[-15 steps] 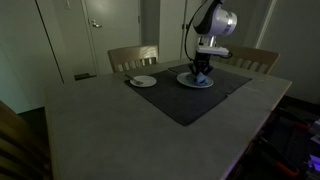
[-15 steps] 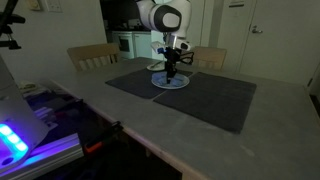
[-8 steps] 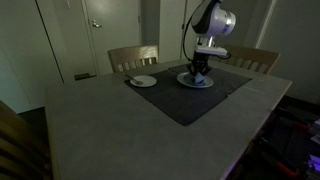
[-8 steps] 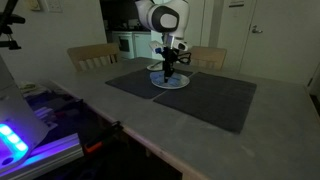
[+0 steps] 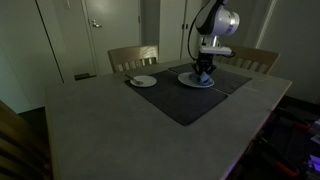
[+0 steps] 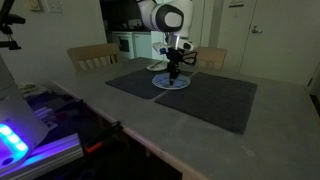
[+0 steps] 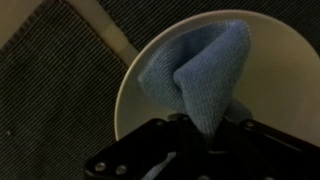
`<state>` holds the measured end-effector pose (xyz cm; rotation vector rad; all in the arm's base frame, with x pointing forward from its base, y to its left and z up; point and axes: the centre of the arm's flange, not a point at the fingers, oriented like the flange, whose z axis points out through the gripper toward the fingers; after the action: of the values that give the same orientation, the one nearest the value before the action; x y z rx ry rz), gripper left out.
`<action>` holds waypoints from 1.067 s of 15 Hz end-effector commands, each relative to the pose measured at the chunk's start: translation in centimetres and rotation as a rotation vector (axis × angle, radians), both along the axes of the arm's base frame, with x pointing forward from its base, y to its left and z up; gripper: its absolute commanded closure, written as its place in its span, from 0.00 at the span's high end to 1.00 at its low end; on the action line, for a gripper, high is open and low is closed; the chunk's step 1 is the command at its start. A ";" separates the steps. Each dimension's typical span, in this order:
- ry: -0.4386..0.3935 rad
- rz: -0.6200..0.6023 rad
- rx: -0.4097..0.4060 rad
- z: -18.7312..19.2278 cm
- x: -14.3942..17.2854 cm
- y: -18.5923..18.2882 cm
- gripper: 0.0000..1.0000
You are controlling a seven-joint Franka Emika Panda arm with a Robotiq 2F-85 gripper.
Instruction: Pick up the blue towel and wipe the plate on the right
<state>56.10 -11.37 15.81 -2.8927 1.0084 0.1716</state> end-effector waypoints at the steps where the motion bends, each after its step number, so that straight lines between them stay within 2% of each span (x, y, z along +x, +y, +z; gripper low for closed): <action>1: 0.026 -0.025 -0.099 -1.4 -1.4 -1.6 0.03; 3: 0.022 -0.009 -0.097 -1.5 -1.0 -0.5 0.03; 10: 0.006 0.074 0.095 -2.7 -0.1 6.0 0.03; 13: -0.007 0.074 0.126 -2.4 0.0 6.6 0.03; 16: -0.017 0.073 0.115 -1.3 0.2 5.9 0.03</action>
<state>56.83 -5.25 15.65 -2.8365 0.8834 0.1779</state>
